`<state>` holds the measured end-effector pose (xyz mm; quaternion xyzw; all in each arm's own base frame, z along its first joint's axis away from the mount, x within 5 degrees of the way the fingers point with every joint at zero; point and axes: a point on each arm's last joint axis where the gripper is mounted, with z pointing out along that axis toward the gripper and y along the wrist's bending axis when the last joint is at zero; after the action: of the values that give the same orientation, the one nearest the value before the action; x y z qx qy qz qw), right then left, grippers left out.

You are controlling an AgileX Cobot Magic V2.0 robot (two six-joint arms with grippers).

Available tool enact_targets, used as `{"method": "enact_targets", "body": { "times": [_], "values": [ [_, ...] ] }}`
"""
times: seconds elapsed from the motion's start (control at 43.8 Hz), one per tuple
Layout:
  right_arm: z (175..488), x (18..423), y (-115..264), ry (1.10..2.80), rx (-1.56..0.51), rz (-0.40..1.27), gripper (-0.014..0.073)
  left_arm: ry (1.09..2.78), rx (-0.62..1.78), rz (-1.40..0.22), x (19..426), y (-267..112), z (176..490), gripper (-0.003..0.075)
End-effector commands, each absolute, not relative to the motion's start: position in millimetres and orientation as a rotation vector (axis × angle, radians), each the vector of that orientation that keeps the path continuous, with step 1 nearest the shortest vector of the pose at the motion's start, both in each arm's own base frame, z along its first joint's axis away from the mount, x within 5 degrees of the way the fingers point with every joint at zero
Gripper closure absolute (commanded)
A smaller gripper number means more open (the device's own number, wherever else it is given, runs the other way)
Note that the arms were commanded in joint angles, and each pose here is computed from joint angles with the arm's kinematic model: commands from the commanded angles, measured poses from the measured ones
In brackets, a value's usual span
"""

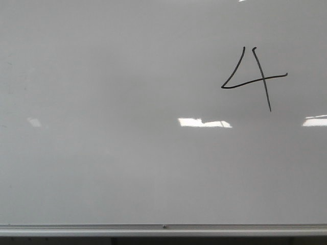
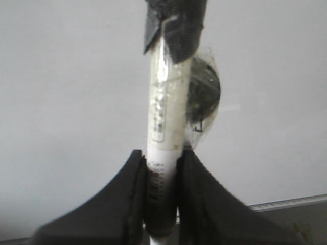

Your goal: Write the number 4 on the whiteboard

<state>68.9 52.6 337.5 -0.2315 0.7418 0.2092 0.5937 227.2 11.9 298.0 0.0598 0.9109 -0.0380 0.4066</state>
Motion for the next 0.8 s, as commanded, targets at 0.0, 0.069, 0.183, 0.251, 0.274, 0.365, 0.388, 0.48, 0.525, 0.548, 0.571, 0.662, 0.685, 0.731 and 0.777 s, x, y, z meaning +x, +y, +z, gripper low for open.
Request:
{"method": "enact_targets", "body": {
  "times": [0.0,0.069,0.183,0.251,0.274,0.365,0.388,0.48,0.525,0.548,0.571,0.662,0.685,0.731,0.777],
  "values": [
    [342.2,62.6,47.1,1.637,-0.457,0.478,0.0656,2.236,0.063,-0.045,234.0,23.2,304.5,0.0741],
    [337.0,57.6,45.7,1.626,-0.455,0.477,0.0656,2.267,0.053,-0.047,242.4,25.5,294.9,0.0741],
    [331.8,54.8,45.9,1.637,-0.467,0.484,0.0656,2.292,0.024,-0.031,262.9,30.0,274.7,0.0741],
    [330.4,54.5,46.4,1.646,-0.475,0.488,0.0656,2.280,-0.006,-0.013,273.2,33.7,266.1,0.0741],
    [330.0,54.3,46.7,1.649,-0.479,0.490,0.0656,2.271,-0.014,-0.002,276.0,35.0,264.3,0.0741],
    [329.2,53.7,47.2,1.658,-0.488,0.495,0.0656,2.220,-0.051,0.029,286.9,37.8,259.3,0.0741],
    [328.7,53.7,47.3,1.660,-0.490,0.496,0.0656,2.212,-0.050,0.035,289.1,37.2,258.0,0.0741],
    [328.2,53.5,47.6,1.664,-0.494,0.499,0.0656,2.202,-0.025,0.039,299.7,30.0,250.9,0.0741],
    [328.1,53.4,47.7,1.666,-0.496,0.499,0.0656,2.215,-0.011,0.033,305.5,26.0,244.7,0.0741],
    [328.0,53.3,47.8,1.666,-0.496,0.500,0.0656,2.214,-0.003,0.029,308.0,23.9,244.4,0.0741],
    [328.0,53.3,47.8,1.666,-0.496,0.500,0.0656,2.228,0.007,0.022,311.4,21.4,240.6,0.0741],
    [327.9,53.3,47.8,1.668,-0.498,0.501,0.0656,2.265,0.022,0.000,323.1,17.0,231.6,0.0741],
    [327.9,53.3,47.8,1.668,-0.498,0.501,0.0656,2.274,0.020,-0.009,325.6,16.1,230.3,0.0741],
    [327.9,53.3,47.8,1.668,-0.498,0.501,0.0656,2.294,0.015,-0.024,329.7,15.7,226.4,0.0740],
    [327.8,53.2,47.9,1.668,-0.499,0.501,0.0656,2.305,0.008,-0.038,332.4,15.2,224.9,0.0740]
  ]
}}
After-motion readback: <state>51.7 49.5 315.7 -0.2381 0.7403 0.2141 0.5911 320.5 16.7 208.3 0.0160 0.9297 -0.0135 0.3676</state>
